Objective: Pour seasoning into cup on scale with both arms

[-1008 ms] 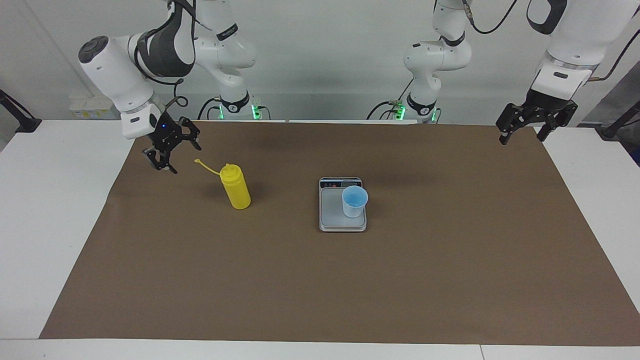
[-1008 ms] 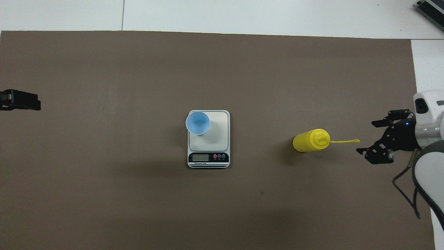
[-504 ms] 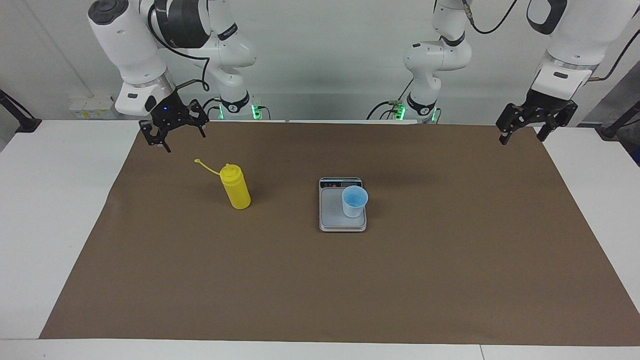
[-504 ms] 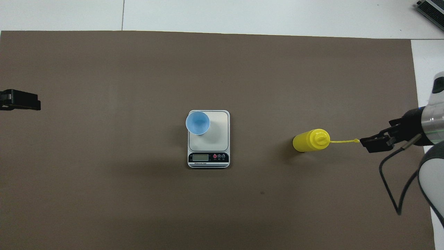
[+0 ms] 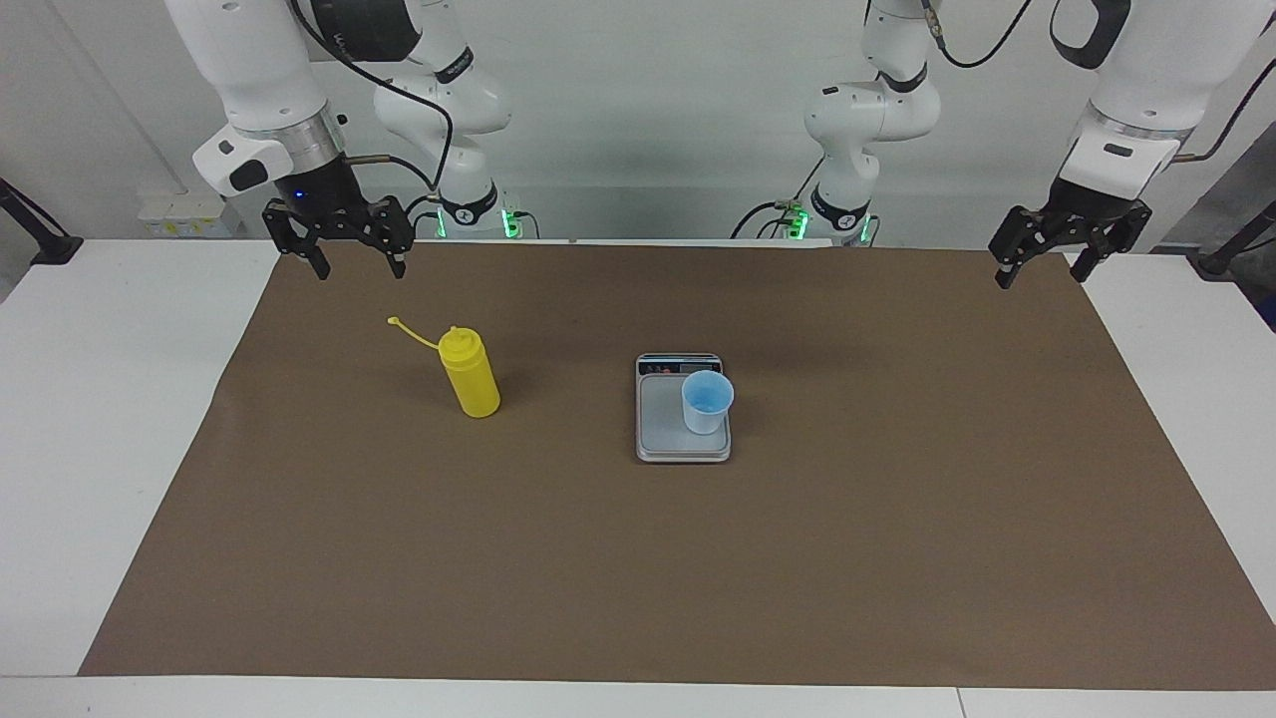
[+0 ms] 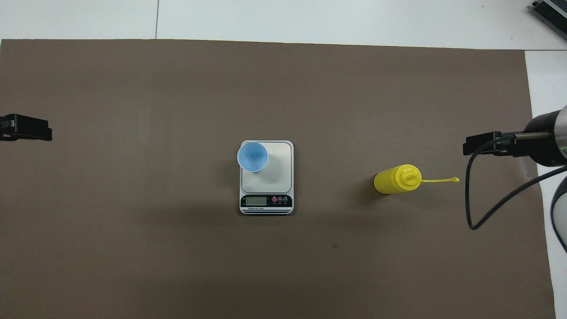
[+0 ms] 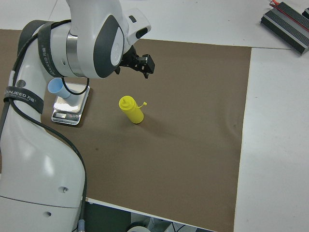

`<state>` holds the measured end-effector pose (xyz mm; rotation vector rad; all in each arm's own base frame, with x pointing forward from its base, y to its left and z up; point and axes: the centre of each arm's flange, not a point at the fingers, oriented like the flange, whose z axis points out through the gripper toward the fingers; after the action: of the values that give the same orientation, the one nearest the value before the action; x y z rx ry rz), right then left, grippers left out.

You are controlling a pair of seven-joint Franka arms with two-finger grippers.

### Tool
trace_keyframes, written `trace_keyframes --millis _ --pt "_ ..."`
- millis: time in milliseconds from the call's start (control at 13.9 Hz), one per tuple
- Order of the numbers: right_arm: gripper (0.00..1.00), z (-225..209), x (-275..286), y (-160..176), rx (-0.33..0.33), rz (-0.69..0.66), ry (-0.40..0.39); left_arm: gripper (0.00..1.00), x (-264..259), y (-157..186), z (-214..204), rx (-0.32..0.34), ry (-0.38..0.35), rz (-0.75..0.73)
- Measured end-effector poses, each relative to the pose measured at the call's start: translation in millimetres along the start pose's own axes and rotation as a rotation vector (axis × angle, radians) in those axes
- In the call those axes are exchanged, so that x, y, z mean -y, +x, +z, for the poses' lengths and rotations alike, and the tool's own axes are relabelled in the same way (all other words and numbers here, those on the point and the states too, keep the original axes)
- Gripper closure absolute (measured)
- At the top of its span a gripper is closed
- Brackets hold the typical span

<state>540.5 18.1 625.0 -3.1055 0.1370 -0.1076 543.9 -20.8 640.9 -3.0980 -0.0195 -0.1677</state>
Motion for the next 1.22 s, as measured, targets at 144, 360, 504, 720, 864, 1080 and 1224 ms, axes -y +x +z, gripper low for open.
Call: trace_keyframes --millis 144,360,504,720,864,1080,1224 --pt "0.00 -8.6 -4.2 4.8 -0.001 0.044 -0.035 0.00 0.0 0.0 0.0 0.000 0.000 0.000" --pt "0.00 -18.3 -3.6 10.2 0.000 0.075 -0.056 0.00 0.0 0.0 0.0 0.000 0.000 0.000" --pt "0.00 -20.6 0.3 11.6 0.006 0.102 -0.057 0.00 0.0 0.0 0.0 0.000 0.000 0.000" --pt "0.00 -20.0 4.1 11.1 0.019 0.111 -0.060 0.00 0.0 0.0 0.0 0.000 0.000 0.000" --pt "0.00 -18.5 4.4 9.9 0.031 0.111 -0.062 0.00 0.0 0.0 0.0 0.000 0.000 0.000" --pt "0.00 -17.7 7.3 8.5 0.040 0.106 -0.064 0.00 0.0 0.0 0.0 0.000 0.000 0.000" --pt "0.00 -16.3 12.0 7.0 0.049 0.099 -0.066 0.00 0.0 0.0 0.0 0.000 0.000 0.000"
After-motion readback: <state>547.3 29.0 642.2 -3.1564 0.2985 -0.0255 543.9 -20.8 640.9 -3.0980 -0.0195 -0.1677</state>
